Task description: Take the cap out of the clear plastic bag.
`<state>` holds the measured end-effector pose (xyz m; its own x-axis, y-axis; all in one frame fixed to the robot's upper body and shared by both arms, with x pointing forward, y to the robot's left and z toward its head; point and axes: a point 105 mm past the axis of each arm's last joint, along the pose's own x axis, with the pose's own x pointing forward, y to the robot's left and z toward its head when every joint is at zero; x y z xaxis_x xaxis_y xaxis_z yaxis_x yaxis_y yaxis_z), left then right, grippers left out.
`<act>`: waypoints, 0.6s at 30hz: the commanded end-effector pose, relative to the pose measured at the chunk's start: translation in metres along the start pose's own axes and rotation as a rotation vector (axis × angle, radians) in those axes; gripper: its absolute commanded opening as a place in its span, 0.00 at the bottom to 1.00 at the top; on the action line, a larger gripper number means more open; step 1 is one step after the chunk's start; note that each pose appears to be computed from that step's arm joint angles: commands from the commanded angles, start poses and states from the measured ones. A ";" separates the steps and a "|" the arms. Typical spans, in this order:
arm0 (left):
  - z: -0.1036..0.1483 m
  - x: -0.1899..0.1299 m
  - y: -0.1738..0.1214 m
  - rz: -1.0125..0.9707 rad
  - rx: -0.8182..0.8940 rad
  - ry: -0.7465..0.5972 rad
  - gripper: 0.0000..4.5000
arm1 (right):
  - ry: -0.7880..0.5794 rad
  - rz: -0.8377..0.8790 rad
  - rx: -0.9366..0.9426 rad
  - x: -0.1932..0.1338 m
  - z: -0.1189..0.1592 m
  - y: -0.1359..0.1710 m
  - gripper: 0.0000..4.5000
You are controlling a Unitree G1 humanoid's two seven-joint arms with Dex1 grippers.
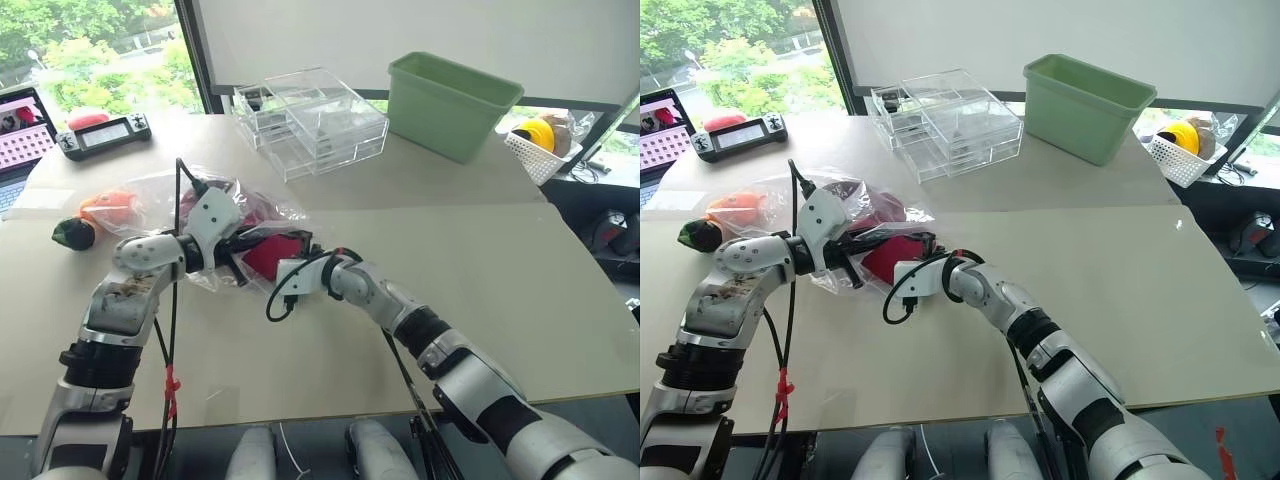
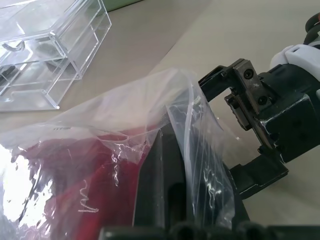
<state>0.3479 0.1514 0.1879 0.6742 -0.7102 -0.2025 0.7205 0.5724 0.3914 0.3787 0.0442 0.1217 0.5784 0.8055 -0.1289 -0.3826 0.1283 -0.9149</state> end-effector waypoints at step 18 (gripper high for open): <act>0.014 -0.001 -0.001 -0.002 0.046 -0.031 0.00 | -0.038 -0.032 -0.005 -0.009 0.007 -0.005 0.01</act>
<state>0.3472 0.1504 0.1886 0.6724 -0.7119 -0.2026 0.7215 0.5694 0.3940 0.3708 0.0452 0.1339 0.5562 0.8280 -0.0708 -0.3498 0.1560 -0.9237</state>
